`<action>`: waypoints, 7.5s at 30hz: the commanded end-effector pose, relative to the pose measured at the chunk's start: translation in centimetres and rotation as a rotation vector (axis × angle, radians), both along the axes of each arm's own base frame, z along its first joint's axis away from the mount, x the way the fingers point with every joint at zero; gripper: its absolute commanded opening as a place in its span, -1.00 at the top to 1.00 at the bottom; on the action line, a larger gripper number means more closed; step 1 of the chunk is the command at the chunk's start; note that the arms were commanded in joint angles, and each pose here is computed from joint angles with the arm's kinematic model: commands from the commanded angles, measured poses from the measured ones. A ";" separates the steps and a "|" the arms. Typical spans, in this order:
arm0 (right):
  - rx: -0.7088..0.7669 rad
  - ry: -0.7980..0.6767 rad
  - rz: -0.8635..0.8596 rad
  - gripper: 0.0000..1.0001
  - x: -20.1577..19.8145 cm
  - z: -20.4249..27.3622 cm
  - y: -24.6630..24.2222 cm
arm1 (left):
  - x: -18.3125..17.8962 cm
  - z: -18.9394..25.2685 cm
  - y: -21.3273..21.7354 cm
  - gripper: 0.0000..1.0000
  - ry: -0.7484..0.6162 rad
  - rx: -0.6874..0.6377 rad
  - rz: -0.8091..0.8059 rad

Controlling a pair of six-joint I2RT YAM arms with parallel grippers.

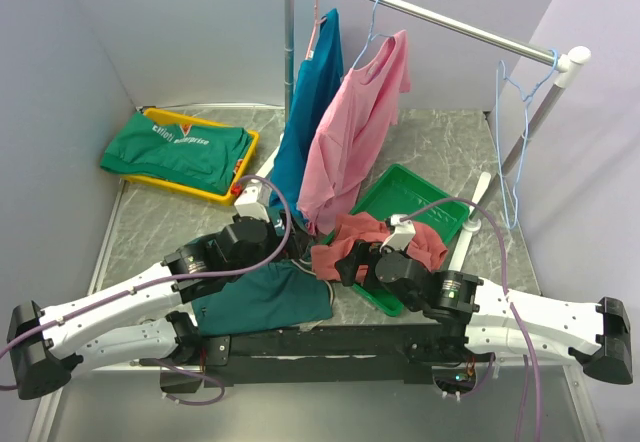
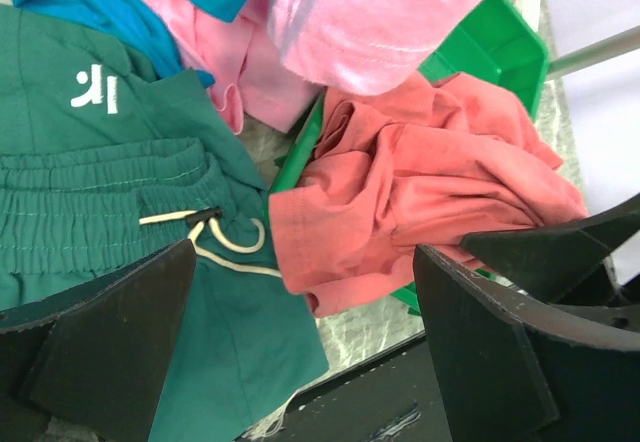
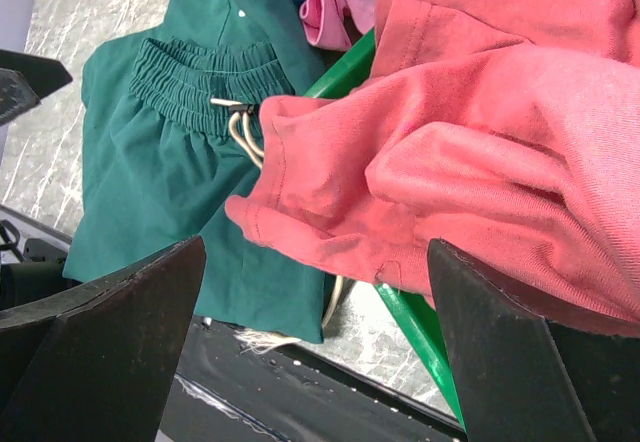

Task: Place the t-shirt on the hanger

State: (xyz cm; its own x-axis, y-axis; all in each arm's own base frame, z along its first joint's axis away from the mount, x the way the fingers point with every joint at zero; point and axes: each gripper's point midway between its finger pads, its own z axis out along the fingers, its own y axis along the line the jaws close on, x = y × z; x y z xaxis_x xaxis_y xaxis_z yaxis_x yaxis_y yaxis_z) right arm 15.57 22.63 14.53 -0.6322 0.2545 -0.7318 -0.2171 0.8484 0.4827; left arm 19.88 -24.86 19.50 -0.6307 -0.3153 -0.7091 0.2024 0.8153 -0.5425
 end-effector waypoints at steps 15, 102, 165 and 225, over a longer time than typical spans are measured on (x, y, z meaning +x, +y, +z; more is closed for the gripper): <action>0.028 -0.024 -0.005 -1.00 0.2 0.8 0.2 | -0.5 -1.6 -0.1 -0.93 0.149 -0.132 0.120; -0.319 0.117 0.296 -1.00 -3.6 -2.9 0.7 | 5.8 7.4 32.3 -0.93 -0.075 0.002 1.039; -0.065 -0.147 -0.028 1.00 3.8 14.5 -1.6 | -1.7 8.5 -0.5 -0.93 -0.121 -0.038 -0.175; -0.403 0.161 -0.341 -0.18 4.6 -4.3 -9.6 | -5.6 -6.2 -6.7 0.98 0.085 0.266 -0.030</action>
